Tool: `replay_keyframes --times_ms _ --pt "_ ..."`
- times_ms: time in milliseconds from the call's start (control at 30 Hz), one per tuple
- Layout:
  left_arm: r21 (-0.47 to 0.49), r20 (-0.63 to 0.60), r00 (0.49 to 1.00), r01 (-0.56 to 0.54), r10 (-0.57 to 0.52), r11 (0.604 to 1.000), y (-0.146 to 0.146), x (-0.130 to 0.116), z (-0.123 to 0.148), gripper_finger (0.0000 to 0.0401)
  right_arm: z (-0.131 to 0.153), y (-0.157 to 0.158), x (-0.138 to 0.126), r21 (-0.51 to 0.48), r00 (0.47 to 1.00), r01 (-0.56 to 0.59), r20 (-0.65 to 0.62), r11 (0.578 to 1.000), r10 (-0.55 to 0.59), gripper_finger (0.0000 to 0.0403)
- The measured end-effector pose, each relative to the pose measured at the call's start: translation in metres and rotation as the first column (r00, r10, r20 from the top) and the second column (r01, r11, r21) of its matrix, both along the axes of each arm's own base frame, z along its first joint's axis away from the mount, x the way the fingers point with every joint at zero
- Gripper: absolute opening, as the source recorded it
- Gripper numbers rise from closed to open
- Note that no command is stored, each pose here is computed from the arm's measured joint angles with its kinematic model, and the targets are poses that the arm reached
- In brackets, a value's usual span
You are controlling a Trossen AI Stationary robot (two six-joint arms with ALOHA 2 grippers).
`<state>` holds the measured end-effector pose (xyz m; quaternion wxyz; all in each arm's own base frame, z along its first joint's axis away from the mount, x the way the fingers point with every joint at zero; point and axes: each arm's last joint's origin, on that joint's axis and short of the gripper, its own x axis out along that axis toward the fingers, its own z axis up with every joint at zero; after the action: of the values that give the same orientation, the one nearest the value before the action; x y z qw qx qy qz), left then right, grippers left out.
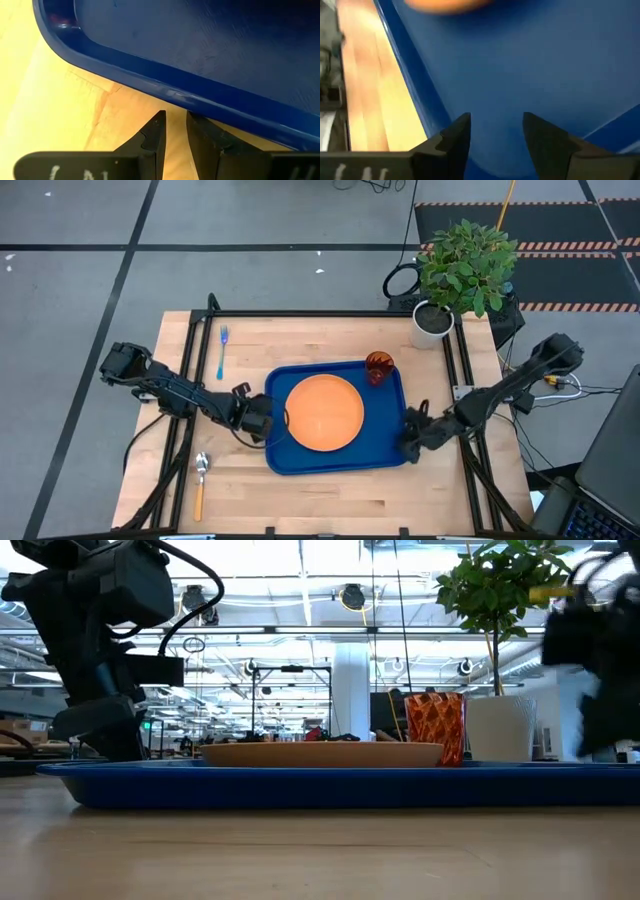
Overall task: Pick and place plate/cup/fork/spoon on tray
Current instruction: Adjust the blue tray
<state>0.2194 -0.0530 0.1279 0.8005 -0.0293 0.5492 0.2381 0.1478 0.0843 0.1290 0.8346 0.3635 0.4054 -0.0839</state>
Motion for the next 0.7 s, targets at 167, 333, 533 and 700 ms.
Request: replay_keyframes --times_ms 167,333,533,700 --pt "0.001 -0.001 1.000 0.000 0.000 1.000 0.000 0.000 0.000 0.0081 -0.020 0.012 0.004 0.070 0.999 -0.026 -0.029 0.997 0.028 0.0169" --pt "0.000 -0.001 1.000 -0.001 0.001 1.000 0.000 0.000 0.000 0.0081 -0.025 0.022 0.010 0.086 0.996 -0.085 0.024 0.993 0.083 0.0169" --pt "-0.002 0.001 1.000 -0.009 0.009 1.000 0.000 0.000 0.000 0.0081 -0.023 0.025 0.013 0.112 0.994 -0.091 0.066 0.990 0.084 0.0169" --pt "-0.002 0.000 1.000 -0.009 0.009 1.000 0.000 0.000 0.000 0.0081 -0.021 0.028 0.013 0.124 0.991 -0.107 0.088 0.986 0.097 0.0169"
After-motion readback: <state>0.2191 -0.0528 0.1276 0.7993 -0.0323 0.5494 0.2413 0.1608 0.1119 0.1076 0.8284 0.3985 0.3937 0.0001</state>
